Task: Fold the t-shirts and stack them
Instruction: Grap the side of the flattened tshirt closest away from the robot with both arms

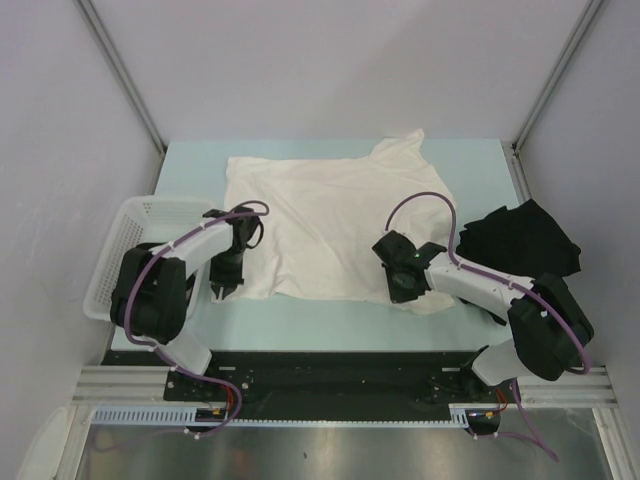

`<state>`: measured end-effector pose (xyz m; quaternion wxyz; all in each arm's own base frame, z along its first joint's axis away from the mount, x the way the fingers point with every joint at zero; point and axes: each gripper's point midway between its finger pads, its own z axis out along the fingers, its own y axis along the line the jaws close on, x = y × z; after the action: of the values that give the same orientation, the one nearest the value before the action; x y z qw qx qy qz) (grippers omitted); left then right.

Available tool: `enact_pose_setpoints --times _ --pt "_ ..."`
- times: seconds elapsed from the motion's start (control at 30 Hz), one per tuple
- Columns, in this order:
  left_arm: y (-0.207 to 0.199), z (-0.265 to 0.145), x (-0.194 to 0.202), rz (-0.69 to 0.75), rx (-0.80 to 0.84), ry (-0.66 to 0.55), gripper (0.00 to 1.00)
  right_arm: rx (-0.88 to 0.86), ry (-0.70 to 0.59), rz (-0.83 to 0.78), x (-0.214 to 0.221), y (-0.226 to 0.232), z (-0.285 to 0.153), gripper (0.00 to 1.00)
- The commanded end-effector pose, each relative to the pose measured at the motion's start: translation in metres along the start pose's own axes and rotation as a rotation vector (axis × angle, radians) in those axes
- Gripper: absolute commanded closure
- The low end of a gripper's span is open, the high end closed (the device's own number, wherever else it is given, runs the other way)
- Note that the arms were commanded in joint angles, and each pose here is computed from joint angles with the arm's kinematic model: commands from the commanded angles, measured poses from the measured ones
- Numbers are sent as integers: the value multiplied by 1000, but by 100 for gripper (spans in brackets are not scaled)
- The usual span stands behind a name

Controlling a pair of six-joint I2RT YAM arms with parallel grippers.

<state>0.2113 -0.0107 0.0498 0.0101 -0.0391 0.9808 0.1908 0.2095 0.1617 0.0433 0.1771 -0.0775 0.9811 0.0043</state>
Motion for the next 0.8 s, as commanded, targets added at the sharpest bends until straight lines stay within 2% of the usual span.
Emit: enact_pose_setpoints --times 0.0,0.23,0.47,0.77 --pt "-16 -8 -17 7 44 -84 80 -28 -58 6 -21 4 -7 93" --pt "-44 -17 -30 29 139 -192 72 -17 -53 -8 -22 -4 -8 93" --pt "-56 -6 -19 47 144 -151 69 -16 -52 -12 -24 -9 -8 93" --pt "-43 -3 -11 53 55 -129 68 -23 -56 -7 -26 -11 -8 93"
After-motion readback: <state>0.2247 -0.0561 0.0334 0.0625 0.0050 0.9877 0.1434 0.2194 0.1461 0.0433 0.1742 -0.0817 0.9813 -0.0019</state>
